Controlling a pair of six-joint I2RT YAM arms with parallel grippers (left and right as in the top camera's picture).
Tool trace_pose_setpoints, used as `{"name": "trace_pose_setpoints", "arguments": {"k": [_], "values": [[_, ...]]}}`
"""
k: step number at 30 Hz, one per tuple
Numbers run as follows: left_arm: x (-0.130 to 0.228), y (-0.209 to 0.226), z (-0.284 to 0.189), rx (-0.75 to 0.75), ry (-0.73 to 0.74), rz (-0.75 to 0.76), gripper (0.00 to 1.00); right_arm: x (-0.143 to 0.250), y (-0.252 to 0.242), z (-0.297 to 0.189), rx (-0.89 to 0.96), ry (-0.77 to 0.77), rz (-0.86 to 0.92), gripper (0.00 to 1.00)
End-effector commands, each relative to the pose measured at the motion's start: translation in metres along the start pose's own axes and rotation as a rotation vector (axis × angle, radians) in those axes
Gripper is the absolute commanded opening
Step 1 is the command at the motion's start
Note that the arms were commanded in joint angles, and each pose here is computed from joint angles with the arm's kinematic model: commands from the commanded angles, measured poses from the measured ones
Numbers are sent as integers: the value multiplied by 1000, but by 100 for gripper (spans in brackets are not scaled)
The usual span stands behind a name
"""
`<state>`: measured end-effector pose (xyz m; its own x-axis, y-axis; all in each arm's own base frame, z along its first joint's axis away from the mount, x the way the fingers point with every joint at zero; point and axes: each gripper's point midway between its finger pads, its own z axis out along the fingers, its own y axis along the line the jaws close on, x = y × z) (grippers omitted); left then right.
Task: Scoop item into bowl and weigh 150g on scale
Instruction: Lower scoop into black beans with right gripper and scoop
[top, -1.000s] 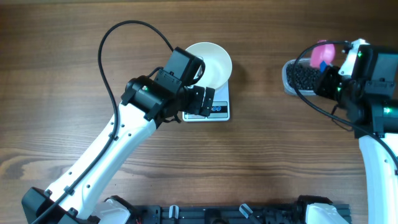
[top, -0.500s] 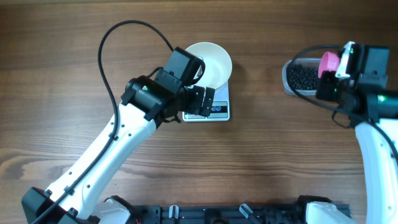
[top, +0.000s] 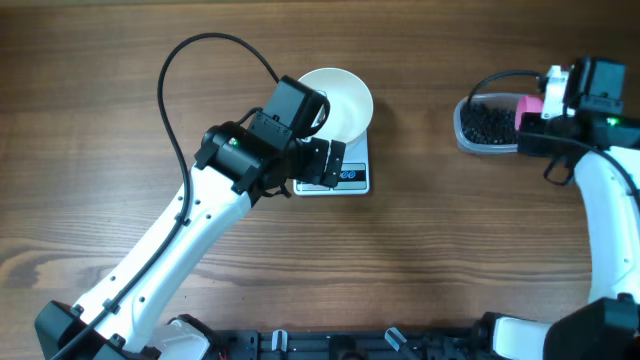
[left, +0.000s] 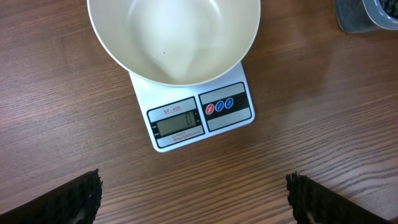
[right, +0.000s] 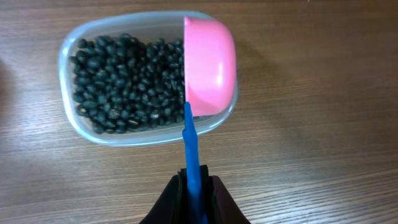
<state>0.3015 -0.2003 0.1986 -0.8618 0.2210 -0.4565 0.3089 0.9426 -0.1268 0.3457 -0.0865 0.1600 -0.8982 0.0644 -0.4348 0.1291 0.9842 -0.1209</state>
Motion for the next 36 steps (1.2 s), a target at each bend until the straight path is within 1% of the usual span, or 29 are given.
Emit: {"name": "trace_pose_setpoints", "arguments": {"k": [1,6,9,13,23,26,32,36], "values": [[-6,-1,-9,1,-30,22,100,0,7,11,-49,19,-54,4],[-6,-1,-9,1,-30,22,100,6,12,27,-76,68,-55,4],[-6,-1,-9,1,-30,22,100,7,25,35,-152,82,-55,4],[-6,-1,-9,1,-30,22,100,5,48,32,-289,57,-125,4],[-6,-1,-9,1,-30,22,100,6,50,32,-314,58,-119,4],[-6,-1,-9,1,-30,22,100,7,54,30,-393,40,-126,4],[-6,-1,-9,1,-30,22,100,20,45,44,-494,67,-30,4],[-6,-1,-9,1,-30,22,100,19,46,44,-563,57,13,4]]}}
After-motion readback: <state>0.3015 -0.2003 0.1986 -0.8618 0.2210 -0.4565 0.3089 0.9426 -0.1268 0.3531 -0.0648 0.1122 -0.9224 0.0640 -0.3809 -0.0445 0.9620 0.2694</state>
